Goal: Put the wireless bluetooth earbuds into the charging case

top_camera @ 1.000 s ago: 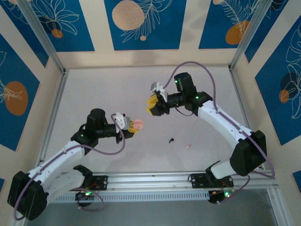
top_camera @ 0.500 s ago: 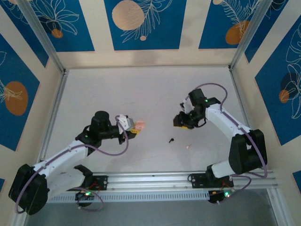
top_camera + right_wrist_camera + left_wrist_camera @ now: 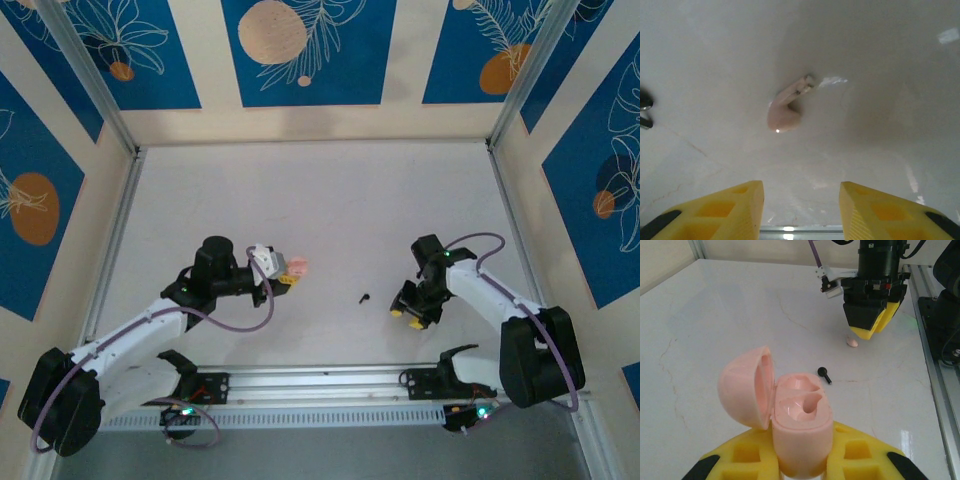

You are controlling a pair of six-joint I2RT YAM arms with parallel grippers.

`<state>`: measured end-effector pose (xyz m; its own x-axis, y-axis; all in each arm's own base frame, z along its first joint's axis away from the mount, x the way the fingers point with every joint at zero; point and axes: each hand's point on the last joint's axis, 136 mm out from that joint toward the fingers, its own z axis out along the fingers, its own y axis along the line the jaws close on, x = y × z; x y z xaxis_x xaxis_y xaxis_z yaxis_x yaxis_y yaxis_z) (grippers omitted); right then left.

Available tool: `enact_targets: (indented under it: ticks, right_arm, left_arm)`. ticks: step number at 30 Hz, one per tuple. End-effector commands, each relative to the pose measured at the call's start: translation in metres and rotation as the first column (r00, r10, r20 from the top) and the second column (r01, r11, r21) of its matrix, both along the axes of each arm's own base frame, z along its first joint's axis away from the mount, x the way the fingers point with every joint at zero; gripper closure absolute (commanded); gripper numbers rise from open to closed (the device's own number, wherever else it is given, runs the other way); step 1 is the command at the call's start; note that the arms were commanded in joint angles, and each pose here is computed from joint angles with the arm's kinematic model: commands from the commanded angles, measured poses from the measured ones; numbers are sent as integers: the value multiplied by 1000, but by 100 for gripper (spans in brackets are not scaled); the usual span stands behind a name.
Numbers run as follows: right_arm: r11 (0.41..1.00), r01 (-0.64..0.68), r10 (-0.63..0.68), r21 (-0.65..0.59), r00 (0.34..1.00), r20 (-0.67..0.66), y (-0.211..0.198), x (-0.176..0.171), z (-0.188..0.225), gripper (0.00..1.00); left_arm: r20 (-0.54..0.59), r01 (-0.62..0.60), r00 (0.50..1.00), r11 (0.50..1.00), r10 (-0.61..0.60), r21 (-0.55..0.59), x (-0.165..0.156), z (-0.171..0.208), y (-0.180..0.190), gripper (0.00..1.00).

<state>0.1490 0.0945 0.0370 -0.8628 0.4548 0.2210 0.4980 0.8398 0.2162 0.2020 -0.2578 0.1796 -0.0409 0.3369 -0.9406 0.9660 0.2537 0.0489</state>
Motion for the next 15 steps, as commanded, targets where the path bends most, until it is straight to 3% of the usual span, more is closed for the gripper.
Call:
enact_targets:
  ticks: [1, 15]
  right_arm:
    - [999, 51, -51, 17, 999, 19, 3, 8, -8, 57]
    - [995, 45, -56, 93, 991, 119, 14, 53, -13, 62]
  left_arm:
    - [41, 14, 999, 1000, -14, -5, -1, 11, -3, 89]
    - [51, -4, 999, 1000, 3, 2, -1, 15, 0, 89]
